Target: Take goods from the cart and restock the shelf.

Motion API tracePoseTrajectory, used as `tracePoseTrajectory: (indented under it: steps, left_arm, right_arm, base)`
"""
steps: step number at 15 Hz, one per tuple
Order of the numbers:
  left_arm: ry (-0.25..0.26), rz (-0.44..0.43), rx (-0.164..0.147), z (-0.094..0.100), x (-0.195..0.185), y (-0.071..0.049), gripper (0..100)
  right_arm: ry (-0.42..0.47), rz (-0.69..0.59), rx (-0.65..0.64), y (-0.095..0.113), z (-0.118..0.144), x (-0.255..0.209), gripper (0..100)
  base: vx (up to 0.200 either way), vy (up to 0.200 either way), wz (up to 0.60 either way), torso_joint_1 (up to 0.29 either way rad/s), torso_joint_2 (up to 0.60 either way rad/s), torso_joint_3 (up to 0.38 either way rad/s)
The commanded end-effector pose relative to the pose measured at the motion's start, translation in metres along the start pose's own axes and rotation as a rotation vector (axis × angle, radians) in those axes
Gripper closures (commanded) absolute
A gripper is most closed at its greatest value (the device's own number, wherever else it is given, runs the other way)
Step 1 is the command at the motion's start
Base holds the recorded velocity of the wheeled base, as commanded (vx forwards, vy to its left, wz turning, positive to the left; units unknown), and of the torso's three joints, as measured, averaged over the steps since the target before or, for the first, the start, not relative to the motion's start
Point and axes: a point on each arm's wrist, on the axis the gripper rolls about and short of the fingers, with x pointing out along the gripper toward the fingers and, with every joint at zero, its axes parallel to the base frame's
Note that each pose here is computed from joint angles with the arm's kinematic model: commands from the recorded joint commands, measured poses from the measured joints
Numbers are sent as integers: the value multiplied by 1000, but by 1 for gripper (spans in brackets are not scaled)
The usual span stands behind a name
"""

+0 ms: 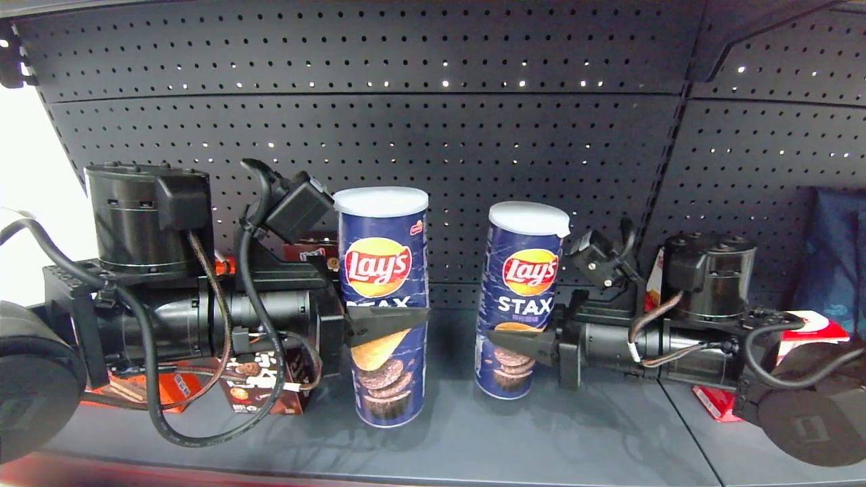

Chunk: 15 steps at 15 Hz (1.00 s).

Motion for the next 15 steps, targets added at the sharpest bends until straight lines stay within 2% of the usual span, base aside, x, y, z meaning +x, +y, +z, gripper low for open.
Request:
tracePoseTrajectory:
  steps: [1, 12, 15]
  left_arm:
    - [1, 7, -1, 0, 0, 0, 100]
    - [1, 20, -1, 0, 1, 2, 100]
    - [1, 22, -1, 0, 1, 3, 100]
  right_arm:
    - [2, 2, -1, 6, -8, -10, 100]
    - [44, 15, 11, 14, -40, -16, 100]
    - [21, 16, -4, 11, -44, -9, 100]
  base:
    - [0, 0, 0, 0, 0, 0]
    - [0, 0, 0, 0, 0, 0]
    - [0, 0, 0, 0, 0, 0]
